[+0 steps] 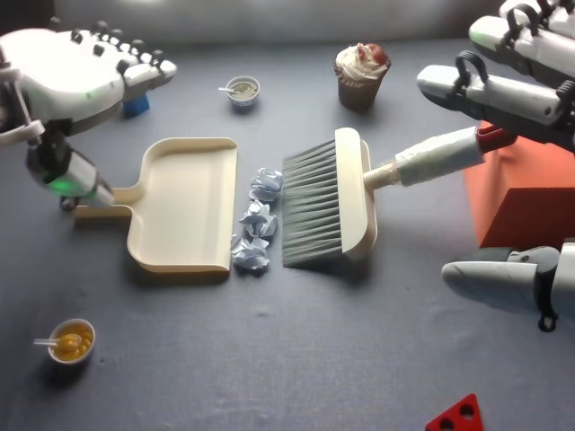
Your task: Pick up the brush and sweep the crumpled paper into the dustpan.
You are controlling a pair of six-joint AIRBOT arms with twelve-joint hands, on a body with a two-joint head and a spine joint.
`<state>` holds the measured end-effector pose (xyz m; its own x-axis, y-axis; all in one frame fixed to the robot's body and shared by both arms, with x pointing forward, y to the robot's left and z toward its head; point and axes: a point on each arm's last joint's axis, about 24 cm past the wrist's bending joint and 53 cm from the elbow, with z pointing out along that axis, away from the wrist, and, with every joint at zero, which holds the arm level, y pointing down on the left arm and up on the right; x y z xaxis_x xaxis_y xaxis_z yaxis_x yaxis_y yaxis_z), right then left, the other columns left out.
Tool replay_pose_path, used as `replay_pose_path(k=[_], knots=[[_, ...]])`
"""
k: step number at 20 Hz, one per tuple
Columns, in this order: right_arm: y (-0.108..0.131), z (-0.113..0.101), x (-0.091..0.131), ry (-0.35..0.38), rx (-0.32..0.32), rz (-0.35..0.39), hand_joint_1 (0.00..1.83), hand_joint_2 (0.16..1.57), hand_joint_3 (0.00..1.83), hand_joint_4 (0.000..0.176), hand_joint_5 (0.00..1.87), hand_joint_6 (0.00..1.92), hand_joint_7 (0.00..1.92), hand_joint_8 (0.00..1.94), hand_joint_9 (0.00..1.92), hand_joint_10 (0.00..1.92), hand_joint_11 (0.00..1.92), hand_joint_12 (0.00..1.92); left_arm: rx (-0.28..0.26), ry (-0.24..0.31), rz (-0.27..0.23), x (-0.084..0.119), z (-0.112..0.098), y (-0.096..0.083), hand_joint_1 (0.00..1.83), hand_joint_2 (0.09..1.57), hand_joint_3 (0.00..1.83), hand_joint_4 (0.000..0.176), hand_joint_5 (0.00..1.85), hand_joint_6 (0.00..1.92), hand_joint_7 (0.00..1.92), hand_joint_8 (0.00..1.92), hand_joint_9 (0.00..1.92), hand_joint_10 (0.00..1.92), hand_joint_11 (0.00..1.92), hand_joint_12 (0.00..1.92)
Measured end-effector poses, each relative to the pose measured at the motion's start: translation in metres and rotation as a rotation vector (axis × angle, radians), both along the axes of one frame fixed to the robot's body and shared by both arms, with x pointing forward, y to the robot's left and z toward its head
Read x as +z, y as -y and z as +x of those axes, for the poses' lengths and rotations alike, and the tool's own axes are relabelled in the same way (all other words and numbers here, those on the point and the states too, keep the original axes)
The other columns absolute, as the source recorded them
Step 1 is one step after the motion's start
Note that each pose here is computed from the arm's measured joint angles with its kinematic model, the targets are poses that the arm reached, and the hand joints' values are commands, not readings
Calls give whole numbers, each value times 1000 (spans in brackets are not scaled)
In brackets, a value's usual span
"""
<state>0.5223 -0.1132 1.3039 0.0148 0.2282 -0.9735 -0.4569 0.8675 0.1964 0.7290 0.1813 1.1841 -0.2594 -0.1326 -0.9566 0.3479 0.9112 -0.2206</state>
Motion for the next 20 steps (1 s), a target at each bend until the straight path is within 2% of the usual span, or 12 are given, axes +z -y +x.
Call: replay_pose_path(k=[1,3,5,7,8,10,13,14,15,18,20], knots=[[1,-1,-1,-3,-14,-8,0,962,7,0,139,4,143,2,140,1,135,11,10,-1,2,-2,2,-3,911,929,9,0,71,15,94,6,117,9,139,39],[-3,-3,2,15,-18,-30,0,961,4,0,153,7,166,9,162,9,149,15,33,-15,4,-10,4,-11,865,955,14,23,100,18,78,1,102,1,122,30],[-4,-4,3,22,-15,-36,0,962,4,0,146,3,159,5,156,5,142,12,58,-50,-6,-23,3,-15,851,974,6,33,161,13,104,4,121,3,132,29],[-3,1,-2,4,-10,-41,0,955,0,0,141,0,153,1,145,0,131,7,76,-82,-14,-35,2,-18,841,994,10,43,203,20,93,0,108,0,122,24],[-3,3,-6,-16,2,-36,0,960,2,0,149,4,158,3,154,4,138,9,83,-92,-24,-39,3,-18,809,1008,13,53,222,22,97,2,105,0,122,23],[-8,4,-15,-56,39,-43,0,963,3,0,157,6,168,6,167,8,160,18,98,-92,-24,-41,5,-21,807,1017,4,68,274,13,108,0,109,0,142,30],[-19,1,-27,-104,106,-50,0,981,9,0,112,0,130,0,122,0,99,1,122,-96,-28,-44,10,-27,816,1010,0,58,310,16,101,0,115,0,157,35],[-22,2,-29,-117,134,-40,0,977,6,0,127,7,150,9,149,12,127,15,134,-95,-23,-46,12,-32,811,1018,3,61,302,10,86,0,106,0,143,29],[-23,2,-29,-120,143,-39,0,981,6,0,124,6,146,6,146,10,126,14,139,-95,-26,-46,13,-33,788,1028,7,66,291,4,89,2,102,0,130,23],[-20,7,-32,-127,150,-52,0,985,6,0,132,6,151,6,154,9,149,23,162,-87,-23,-46,19,-41,791,1035,7,55,290,2,130,13,122,6,149,30],[-17,11,-33,-130,146,-55,0,982,3,0,126,3,147,3,145,4,133,15,162,-101,-21,-54,19,-39,803,1017,0,63,309,8,143,14,145,12,174,40]])
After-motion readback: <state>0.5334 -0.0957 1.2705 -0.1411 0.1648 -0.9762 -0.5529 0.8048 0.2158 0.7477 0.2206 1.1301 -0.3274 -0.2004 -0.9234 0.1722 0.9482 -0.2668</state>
